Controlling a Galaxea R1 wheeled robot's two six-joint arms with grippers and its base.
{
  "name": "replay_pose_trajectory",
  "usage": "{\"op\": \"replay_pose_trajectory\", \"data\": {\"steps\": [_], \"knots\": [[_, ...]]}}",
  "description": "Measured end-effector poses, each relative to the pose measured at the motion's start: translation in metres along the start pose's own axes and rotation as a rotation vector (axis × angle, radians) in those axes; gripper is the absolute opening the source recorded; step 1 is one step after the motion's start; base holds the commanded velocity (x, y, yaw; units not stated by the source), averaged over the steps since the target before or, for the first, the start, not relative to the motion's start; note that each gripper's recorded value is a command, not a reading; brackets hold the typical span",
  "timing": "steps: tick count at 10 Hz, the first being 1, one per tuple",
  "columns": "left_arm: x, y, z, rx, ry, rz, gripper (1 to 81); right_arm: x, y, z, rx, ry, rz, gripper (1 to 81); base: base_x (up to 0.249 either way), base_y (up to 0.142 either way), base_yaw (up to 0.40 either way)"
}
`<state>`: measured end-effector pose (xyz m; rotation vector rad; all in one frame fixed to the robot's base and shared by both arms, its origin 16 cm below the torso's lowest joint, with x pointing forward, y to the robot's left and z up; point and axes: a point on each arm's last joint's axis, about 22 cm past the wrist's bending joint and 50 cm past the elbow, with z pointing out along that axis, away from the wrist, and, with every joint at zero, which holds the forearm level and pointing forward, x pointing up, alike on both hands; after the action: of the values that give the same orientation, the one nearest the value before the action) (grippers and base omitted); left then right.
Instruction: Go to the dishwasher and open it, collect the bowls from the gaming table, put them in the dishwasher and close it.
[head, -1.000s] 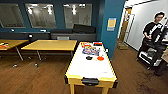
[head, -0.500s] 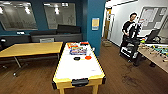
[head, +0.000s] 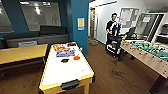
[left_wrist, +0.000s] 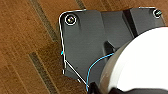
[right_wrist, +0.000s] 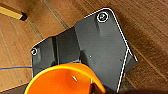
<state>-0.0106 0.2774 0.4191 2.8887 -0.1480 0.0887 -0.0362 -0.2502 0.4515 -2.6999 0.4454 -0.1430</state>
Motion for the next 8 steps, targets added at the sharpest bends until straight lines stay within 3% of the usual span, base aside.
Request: {"op": "replay_pose_trajectory", "data": {"steps": [2, 6, 8], "knots": [[0.001, -0.005, 0.002, 0.032, -0.005, 0.004, 1.0, 0.005, 0.012, -0.002, -0.025, 0.007, -0.007, 1.0, 0.0, 0.0, -0.395], [0.002, -0.003, 0.003, 0.032, -0.007, 0.004, 1.0, 0.003, 0.011, -0.001, -0.024, 0.005, -0.004, 1.0, 0.0, 0.0, -0.396], [0.002, -0.003, 0.003, 0.031, -0.007, 0.004, 1.0, 0.007, 0.025, -0.004, -0.053, 0.012, -0.006, 1.0, 0.0, 0.0, -0.395]]}}
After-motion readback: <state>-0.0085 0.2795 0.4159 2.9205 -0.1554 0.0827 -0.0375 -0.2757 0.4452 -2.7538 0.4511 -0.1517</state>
